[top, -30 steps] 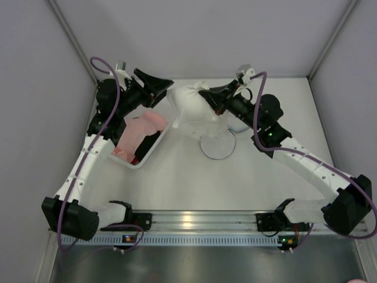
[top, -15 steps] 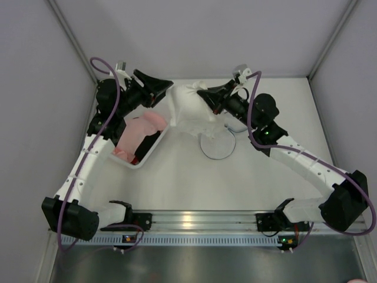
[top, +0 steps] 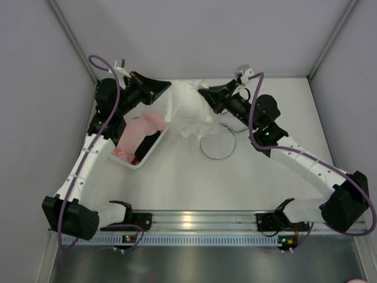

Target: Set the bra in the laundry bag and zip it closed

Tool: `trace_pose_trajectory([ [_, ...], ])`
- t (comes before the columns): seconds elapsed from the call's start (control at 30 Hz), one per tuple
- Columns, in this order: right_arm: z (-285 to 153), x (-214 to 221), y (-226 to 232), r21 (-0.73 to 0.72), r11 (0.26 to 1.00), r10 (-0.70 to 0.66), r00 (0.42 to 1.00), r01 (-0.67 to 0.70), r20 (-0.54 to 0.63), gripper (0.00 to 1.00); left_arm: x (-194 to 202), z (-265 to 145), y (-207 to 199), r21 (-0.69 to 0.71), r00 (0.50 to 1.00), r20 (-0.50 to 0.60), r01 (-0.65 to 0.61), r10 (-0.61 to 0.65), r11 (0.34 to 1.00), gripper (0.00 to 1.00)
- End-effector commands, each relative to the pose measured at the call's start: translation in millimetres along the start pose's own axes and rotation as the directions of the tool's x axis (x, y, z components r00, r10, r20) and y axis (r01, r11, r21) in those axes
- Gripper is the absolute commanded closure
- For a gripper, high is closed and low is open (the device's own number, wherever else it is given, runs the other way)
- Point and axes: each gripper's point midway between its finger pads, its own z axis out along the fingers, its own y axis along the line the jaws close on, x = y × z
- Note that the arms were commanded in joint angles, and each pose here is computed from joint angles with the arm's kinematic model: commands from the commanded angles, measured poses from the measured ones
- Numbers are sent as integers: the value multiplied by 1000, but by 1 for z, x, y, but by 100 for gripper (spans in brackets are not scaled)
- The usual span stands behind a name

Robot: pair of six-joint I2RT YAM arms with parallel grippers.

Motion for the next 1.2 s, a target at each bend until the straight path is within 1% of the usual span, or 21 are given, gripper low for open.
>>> trace_pose_trajectory([
  [0.0, -9, -31, 4, 0, 1000, -26, 995, 27, 100, 100, -8, -10, -40, 142, 994, 50, -108, 102, 984, 100],
  [0.1, -13, -29, 5, -2, 1000, 21, 994, -21, 110, 100, -7, -11, -47, 172, 994, 41, -109, 103, 979, 100],
  [0.17, -15, -19, 12, -44, 997, 72, 992, -68, 104, 94, -2, -9, -47, 175, 992, 33, -123, 119, 977, 100],
  [0.2, -15, -22, 15, -65, 995, 84, 989, -77, 124, 89, 0, -8, -45, 174, 992, 28, -125, 122, 977, 100],
  [0.27, -14, -12, 16, -77, 992, 108, 989, -100, 101, 84, 2, -8, -46, 178, 991, 23, -131, 129, 975, 100],
  [0.3, -13, -10, 16, -77, 992, 110, 989, -103, 96, 76, 2, -10, -48, 184, 990, 24, -140, 138, 973, 100],
  [0.4, -12, -8, 17, -84, 989, 125, 988, -117, 89, 65, 0, -15, -56, 197, 985, 47, -174, 168, 965, 100],
  [0.43, -12, -10, 18, -92, 988, 130, 987, -122, 92, 57, -1, -16, -58, 198, 982, 56, -187, 180, 962, 100],
  [0.53, -11, -17, 21, -100, 985, 150, 983, -140, 101, 52, -4, -21, -63, 202, 977, 79, -208, 196, 957, 100],
  [0.57, -11, -14, 20, -89, 984, 162, 983, -154, 85, 49, -4, -22, -65, 206, 976, 82, -214, 201, 955, 100],
  [0.6, -11, -15, 16, -63, 984, 172, 982, -167, 84, 43, -4, -22, -65, 206, 975, 83, -217, 204, 954, 100],
  [0.63, -11, -14, 14, -40, 980, 198, 979, -195, 58, 42, -4, -22, -65, 206, 975, 82, -220, 207, 953, 100],
  [0.73, -17, -22, 15, -22, 976, 215, 974, -214, 70, 39, -3, -21, -63, 205, 972, 80, -234, 222, 950, 100],
  [0.83, -23, -23, 18, -21, 978, 207, 977, -206, 55, 38, -4, -21, -63, 204, 969, 82, -244, 232, 948, 100],
  [0.9, -25, -16, 13, 15, 978, 210, 977, -210, 24, 33, -3, -21, -63, 207, 968, 81, -248, 236, 947, 100],
  [0.97, -28, -9, 7, 66, 970, 234, 972, -233, -9, 32, -4, -20, -63, 204, 966, 84, -256, 244, 945, 100],
  [1.0, -31, -4, 3, 96, 963, 255, 967, -252, -20, 27, -5, -20, -64, 201, 965, 86, -260, 247, 945, 100],
  [1.03, -35, 5, 1, 129, 944, 310, 950, -302, -46, 25, -5, -19, -61, 191, 963, 85, -268, 256, 944, 100],
  [1.07, -38, 8, 2, 137, 935, 337, 940, -328, -48, 23, -5, -19, -62, 191, 962, 86, -271, 259, 944, 100],
  [1.1, -41, 21, 2, 144, 919, 377, 924, -366, -62, 19, -5, -20, -62, 192, 960, 87, -277, 265, 941, 100],
  [1.17, -42, 19, 6, 109, 919, 385, 922, -380, -35, 16, -5, -19, -63, 195, 960, 82, -279, 268, 940, 100],
])
